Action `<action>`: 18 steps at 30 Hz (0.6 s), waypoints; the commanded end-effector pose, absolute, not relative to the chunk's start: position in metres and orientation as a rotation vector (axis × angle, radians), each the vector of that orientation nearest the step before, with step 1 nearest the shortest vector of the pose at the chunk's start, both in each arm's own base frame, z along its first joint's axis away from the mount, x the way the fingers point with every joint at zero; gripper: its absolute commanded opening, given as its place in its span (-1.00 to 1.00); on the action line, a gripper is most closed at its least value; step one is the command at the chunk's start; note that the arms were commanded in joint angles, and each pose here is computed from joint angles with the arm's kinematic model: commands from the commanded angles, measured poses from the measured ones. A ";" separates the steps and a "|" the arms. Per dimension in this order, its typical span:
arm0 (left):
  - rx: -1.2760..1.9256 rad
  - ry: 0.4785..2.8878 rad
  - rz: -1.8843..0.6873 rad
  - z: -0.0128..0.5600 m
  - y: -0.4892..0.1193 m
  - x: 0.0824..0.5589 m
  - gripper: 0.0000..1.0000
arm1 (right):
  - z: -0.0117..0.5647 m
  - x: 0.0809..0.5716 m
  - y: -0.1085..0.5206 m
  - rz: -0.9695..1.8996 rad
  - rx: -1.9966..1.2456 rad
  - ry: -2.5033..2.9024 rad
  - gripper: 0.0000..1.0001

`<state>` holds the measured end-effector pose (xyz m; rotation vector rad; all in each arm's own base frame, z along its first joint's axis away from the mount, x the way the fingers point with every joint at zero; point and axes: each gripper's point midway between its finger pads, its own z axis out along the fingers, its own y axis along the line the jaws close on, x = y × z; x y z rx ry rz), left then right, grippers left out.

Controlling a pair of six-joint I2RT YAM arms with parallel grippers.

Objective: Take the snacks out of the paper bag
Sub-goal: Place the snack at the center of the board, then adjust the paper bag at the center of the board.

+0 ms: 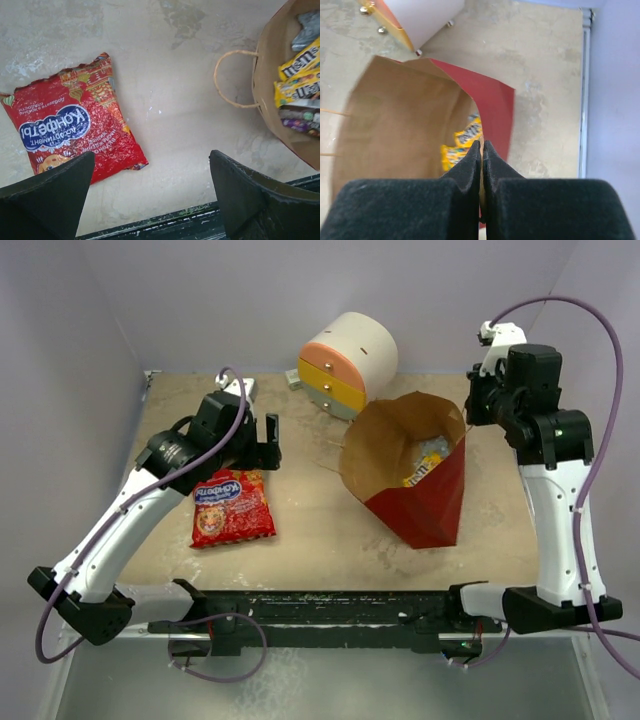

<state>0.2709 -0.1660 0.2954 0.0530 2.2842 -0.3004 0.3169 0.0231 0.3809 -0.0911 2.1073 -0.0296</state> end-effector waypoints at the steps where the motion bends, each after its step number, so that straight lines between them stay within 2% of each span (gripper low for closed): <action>1: 0.048 2.263 -0.375 0.310 -0.171 0.265 0.98 | 0.415 0.338 0.061 0.052 -0.342 1.930 -1.00; 6: 0.070 2.253 -0.483 0.323 -0.183 0.257 0.98 | 0.385 0.324 0.145 0.460 -0.628 1.942 -1.00; 10: 0.151 2.214 -0.672 0.328 -0.206 0.244 0.98 | 0.353 0.296 0.166 0.661 -0.668 1.997 -1.00; 12: 0.200 2.180 -0.779 0.328 -0.219 0.237 0.98 | 0.337 0.283 0.164 0.694 -0.632 2.062 -1.00; 18: 0.244 2.138 -1.006 0.321 -0.249 0.228 0.98 | 0.310 0.271 0.135 0.552 -0.429 2.206 -1.00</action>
